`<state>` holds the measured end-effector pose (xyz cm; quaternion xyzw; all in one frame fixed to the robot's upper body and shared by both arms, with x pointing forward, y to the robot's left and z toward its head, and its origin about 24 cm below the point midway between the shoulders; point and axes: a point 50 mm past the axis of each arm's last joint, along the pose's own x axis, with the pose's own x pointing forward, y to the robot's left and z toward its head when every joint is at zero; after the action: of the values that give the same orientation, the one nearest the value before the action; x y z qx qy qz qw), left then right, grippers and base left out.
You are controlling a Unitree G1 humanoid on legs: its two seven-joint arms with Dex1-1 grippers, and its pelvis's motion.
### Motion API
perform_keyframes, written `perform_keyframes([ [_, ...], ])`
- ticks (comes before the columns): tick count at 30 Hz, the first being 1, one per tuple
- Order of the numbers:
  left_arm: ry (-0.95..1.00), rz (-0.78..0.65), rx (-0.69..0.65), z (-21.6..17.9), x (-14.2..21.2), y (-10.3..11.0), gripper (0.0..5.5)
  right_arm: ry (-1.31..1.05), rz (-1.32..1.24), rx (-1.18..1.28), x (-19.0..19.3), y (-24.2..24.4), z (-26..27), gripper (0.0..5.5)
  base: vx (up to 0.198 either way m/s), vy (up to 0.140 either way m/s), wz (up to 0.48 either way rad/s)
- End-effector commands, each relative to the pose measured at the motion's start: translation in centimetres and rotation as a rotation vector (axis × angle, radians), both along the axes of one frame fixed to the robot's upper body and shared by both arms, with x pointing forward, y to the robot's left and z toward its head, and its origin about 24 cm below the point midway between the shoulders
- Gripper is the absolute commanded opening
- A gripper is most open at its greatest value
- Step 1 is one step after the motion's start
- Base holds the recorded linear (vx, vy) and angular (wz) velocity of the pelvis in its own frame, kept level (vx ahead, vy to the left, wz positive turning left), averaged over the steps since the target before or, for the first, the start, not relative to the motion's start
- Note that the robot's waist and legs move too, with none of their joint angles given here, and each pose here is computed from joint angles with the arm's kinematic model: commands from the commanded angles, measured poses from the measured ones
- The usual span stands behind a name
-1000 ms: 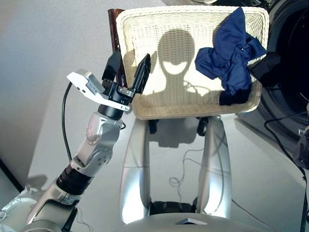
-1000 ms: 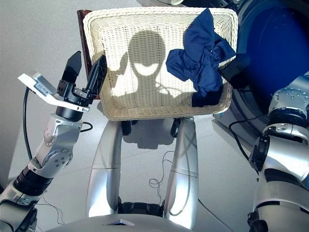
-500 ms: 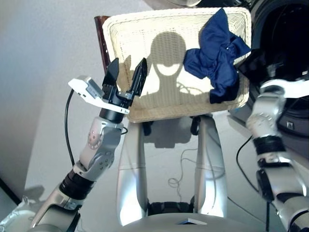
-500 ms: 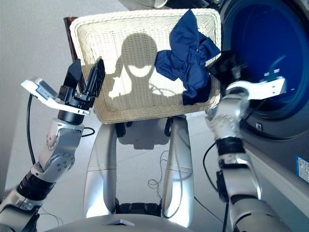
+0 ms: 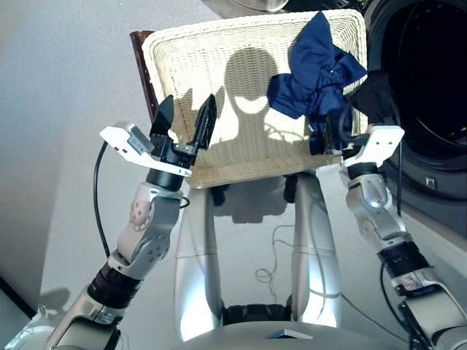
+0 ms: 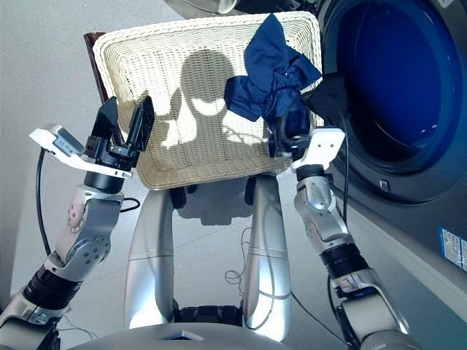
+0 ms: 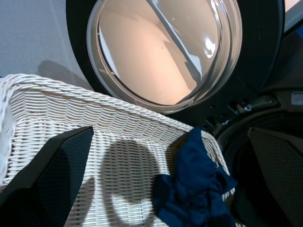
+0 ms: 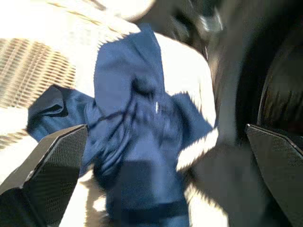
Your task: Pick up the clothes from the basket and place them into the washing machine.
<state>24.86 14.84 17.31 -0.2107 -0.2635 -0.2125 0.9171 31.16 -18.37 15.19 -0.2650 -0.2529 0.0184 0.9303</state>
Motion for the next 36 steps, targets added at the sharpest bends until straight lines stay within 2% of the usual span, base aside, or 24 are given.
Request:
perform_keyframes([
  [1,-0.176,-0.066,0.013,2.5,-2.4,-0.9,5.5,-0.172,0.058,-0.11,0.0,2.2,3.5,5.5,0.0,0.0,0.0],
  [6,-0.174,-0.08,0.001,2.7,-2.2,-1.2,5.5,-0.198,0.058,-0.19,1.6,3.9,4.7,5.5,0.0,0.0,0.0],
  [11,-0.173,-0.128,-0.019,2.8,-1.8,-1.9,5.5,-0.048,-0.052,-0.225,5.6,3.3,3.7,5.5,0.0,0.0,0.0],
  [16,-0.147,-0.168,-0.023,2.5,-1.6,-2.6,5.5,0.104,-0.098,-0.19,7.8,2.7,2.4,5.5,0.0,0.0,0.0],
  [23,-0.137,-0.173,-0.021,2.3,-1.5,-2.7,5.5,0.276,-0.124,-0.123,8.8,2.2,-0.2,5.5,0.0,0.0,0.0],
  [29,-0.129,-0.187,-0.033,2.3,-1.4,-3.0,5.5,0.433,-0.25,0.074,9.3,-0.4,-2.5,5.5,0.0,0.0,0.0],
  [36,-0.13,-0.195,-0.017,2.3,-1.5,-3.1,5.5,0.456,-0.319,0.123,9.5,-2.6,-1.9,5.5,0.0,0.0,0.0],
])
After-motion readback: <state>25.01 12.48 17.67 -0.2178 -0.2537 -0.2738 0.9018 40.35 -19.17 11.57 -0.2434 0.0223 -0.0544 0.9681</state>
